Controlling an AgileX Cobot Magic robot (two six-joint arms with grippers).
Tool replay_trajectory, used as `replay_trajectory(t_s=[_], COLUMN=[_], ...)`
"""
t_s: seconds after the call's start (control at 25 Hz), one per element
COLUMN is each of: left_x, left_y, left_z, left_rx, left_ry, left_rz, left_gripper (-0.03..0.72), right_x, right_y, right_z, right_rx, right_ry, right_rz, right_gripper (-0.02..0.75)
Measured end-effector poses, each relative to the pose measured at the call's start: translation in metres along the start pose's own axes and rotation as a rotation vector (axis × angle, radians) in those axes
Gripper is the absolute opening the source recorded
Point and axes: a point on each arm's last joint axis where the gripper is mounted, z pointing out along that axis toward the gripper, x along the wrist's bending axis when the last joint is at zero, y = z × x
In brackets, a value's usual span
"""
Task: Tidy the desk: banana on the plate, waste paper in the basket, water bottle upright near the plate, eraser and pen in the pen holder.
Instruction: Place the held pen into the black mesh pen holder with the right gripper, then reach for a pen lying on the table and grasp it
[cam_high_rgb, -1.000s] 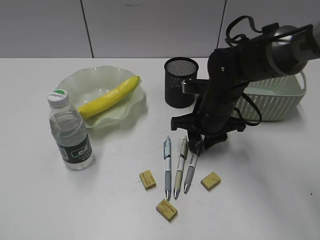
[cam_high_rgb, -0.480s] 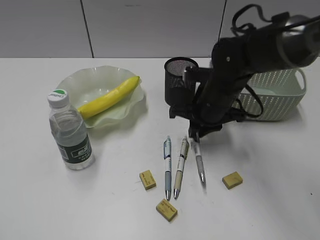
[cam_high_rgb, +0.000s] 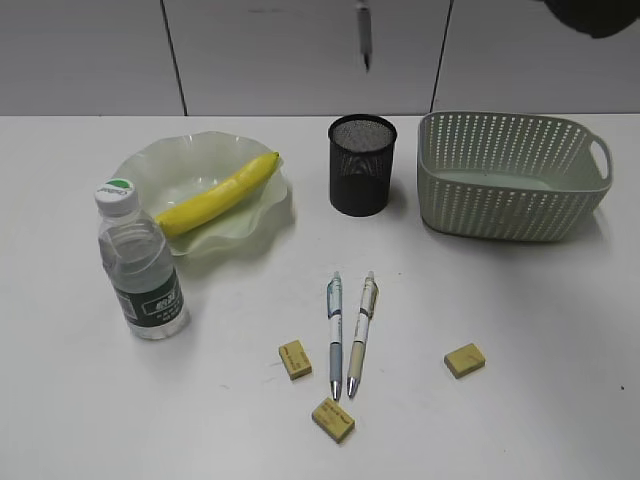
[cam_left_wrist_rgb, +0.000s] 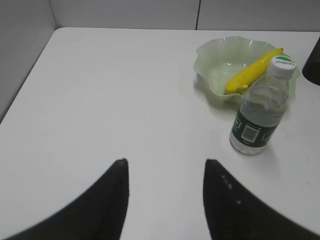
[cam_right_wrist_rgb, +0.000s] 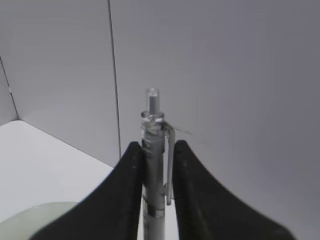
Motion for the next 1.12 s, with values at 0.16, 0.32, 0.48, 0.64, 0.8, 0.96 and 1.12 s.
replay_trajectory(t_s=[0.16, 0.32, 0.48, 0.64, 0.8, 0.96, 1.12], left_x=[0.000, 0.000, 0.000, 0.000, 0.000, 0.000, 0.000], left_y=[0.000, 0.000, 0.000, 0.000, 0.000, 0.000, 0.000], left_z=[0.000, 0.000, 0.000, 0.000, 0.000, 0.000, 0.000], left_rx=[0.000, 0.000, 0.000, 0.000, 0.000, 0.000, -0.001], left_ry=[0.000, 0.000, 0.000, 0.000, 0.000, 0.000, 0.000], left_rz=[0.000, 0.000, 0.000, 0.000, 0.000, 0.000, 0.000], left_gripper=[0.363, 0.363, 0.363, 0.363, 0.363, 0.363, 0.363], right_x=[-0.018, -0.033, -0.035, -0.035, -0.036, -0.032, -0.020], right_y=[-0.051, -0.110, -0.132, -0.110, -0.052, -0.004, 0.004], right_z=[0.028, 0.048, 0.053, 0.045, 0.008, -0.067, -0.164], right_rx=[0.017, 0.096, 0.130, 0.151, 0.306, 0.503, 0.711], right_ry=[-0.011, -0.054, -0.055, -0.073, -0.145, -0.228, -0.289], right_rz=[-0.041, 0.017, 0.022, 0.016, 0.006, 0.003, 0.044], right_gripper=[0.153, 0.153, 0.244, 0.418, 0.436, 0.404, 0.393])
